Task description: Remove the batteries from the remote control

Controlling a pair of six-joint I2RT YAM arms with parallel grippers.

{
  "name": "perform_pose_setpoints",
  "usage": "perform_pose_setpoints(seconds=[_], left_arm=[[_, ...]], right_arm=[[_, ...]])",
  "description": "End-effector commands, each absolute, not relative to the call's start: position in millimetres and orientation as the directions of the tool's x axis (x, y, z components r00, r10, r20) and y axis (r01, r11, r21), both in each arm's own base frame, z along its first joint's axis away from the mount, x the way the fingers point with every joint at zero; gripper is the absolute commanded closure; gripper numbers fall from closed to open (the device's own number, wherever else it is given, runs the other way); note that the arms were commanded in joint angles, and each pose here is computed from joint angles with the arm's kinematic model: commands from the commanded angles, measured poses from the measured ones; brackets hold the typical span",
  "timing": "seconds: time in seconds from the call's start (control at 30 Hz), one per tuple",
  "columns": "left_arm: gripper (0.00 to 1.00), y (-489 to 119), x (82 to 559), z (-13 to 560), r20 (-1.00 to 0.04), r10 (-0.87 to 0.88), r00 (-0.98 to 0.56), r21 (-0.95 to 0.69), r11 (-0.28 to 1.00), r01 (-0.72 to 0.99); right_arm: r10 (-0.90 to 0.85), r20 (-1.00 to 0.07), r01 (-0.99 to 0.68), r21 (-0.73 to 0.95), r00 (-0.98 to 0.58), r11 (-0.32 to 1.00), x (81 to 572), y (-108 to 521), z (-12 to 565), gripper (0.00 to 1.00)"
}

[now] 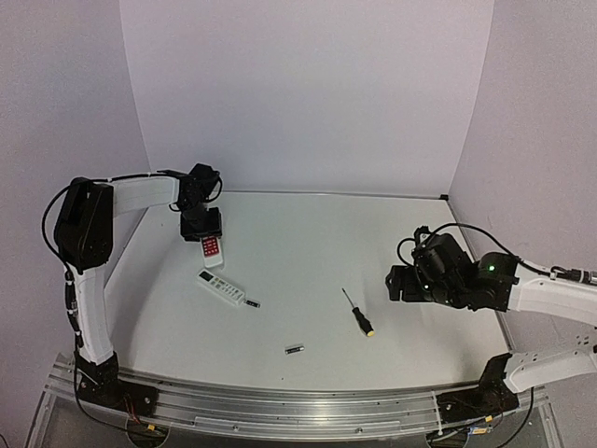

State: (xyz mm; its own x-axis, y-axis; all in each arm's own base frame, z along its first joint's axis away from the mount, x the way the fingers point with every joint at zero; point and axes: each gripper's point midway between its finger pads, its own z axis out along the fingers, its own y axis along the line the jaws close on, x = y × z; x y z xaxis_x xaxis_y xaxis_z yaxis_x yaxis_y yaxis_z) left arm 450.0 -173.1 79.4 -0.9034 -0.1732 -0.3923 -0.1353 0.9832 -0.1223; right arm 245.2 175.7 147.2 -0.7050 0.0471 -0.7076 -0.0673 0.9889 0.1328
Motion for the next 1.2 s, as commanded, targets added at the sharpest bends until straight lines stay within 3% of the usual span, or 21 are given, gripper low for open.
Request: perform_pose_setpoints(seconds=[0.0, 0.2, 0.27, 0.4, 0.63, 0.83, 1.0, 1.17], left_arm=[[0.80, -169.3, 454.5, 78.1, -0.369, -0.130, -0.920, -0.051, 0.992, -0.119], [0.75, -167.5, 460.0, 56.1, -0.331, -0.120, -0.936, -0.001, 0.992, -0.127], [0.66, -168.5, 462.3, 58.0, -0.340, -0.124, -0.932, -0.007, 0.992, -0.129], [0.37, -172.9, 468.5, 70.5, -0.367, -0.125, -0.922, -0.034, 0.992, -0.121], [0.01, -170.3, 469.9, 119.0, -0.452, -0.148, -0.879, -0.073, 0.989, -0.129], [0.00, -147.4, 432.6, 158.4, -0.523, -0.242, -0.817, -0.132, 0.970, -0.203], [0.00, -115.7, 372.2, 179.1, -0.586, -0.404, -0.702, -0.272, 0.914, -0.300], [0.00, -92.6, 315.0, 192.6, -0.598, -0.518, -0.612, -0.410, 0.854, -0.322]], right_arm=[[0.028, -0.709, -0.041, 0.080, -0.705, 0.996, 242.8, 163.2, 145.0, 0.09], [0.004, -0.692, -0.060, 0.069, -0.722, 0.996, 240.0, 164.6, 144.8, 0.09], [-0.008, -0.687, -0.077, 0.069, -0.727, 0.995, 238.8, 166.7, 145.2, 0.09], [-0.085, -0.676, -0.174, 0.064, -0.732, 0.983, 237.2, 180.2, 151.0, 0.09], [-0.294, -0.616, -0.412, 0.056, -0.731, 0.909, 241.0, 232.7, 154.4, 0.10], [-0.485, -0.611, -0.664, 0.091, -0.626, 0.743, 245.6, 307.0, 153.4, 0.10], [-0.642, -0.608, -0.837, 0.070, -0.467, 0.542, 243.1, 386.3, 140.3, 0.10], [-0.691, -0.620, -0.915, 0.117, -0.371, 0.385, 246.5, 461.8, 117.7, 0.11]])
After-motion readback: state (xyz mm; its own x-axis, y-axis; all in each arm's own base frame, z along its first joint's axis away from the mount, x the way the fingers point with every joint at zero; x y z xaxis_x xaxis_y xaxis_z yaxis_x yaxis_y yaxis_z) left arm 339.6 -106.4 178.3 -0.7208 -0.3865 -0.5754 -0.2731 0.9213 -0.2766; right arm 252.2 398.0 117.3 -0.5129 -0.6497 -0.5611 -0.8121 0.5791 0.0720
